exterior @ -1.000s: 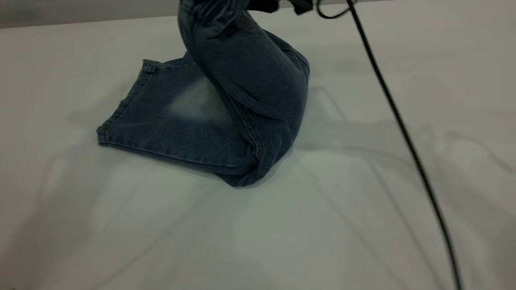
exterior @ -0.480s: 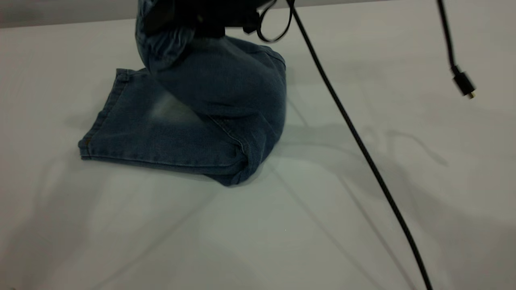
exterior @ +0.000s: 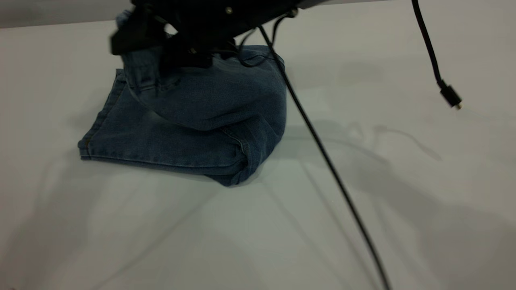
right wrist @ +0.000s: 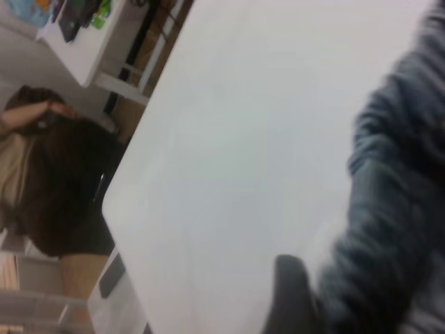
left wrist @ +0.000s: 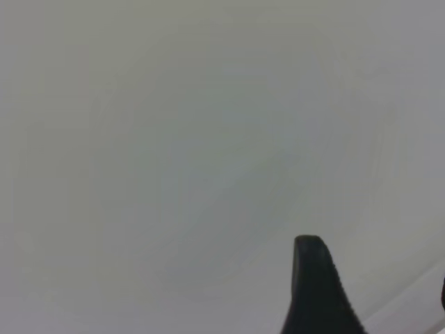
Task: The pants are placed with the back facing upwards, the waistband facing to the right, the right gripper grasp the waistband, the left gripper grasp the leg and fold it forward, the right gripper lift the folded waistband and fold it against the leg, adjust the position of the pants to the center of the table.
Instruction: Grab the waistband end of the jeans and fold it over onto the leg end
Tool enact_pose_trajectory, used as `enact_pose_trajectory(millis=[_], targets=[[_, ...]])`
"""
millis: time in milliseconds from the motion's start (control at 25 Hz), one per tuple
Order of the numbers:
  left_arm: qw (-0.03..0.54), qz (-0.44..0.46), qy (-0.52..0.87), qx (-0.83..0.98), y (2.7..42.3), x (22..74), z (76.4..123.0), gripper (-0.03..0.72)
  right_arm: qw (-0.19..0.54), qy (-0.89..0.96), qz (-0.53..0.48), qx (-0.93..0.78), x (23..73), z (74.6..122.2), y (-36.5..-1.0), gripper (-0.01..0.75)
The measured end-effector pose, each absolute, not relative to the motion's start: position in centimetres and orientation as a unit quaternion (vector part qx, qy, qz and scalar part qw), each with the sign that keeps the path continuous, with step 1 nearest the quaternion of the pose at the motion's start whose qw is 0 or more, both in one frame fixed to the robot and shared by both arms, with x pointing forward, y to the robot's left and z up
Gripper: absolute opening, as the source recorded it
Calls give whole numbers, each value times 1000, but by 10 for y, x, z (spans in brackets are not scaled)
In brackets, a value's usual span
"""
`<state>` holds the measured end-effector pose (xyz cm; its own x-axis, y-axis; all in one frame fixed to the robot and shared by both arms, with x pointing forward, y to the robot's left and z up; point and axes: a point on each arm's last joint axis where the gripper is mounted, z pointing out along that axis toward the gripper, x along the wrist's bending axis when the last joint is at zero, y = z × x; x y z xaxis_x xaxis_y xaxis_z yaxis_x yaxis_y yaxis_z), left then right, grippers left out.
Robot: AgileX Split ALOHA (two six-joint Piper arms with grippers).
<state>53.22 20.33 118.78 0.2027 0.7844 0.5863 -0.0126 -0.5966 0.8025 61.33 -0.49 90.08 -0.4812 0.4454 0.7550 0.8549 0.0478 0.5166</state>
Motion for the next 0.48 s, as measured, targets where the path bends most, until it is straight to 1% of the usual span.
enact_pose_trajectory(millis=[120,200,480], targets=[[354,566,277,691,203,532,1188,395,208,-697,-517,-452,611,908,5,526],[355,566,276,691,203,532,1188,395,223,-697,-520,-441,607,911,9,547],[362,564,275,690,202,532,1189,395,230,-689,-510,-460,604,909,13,545]])
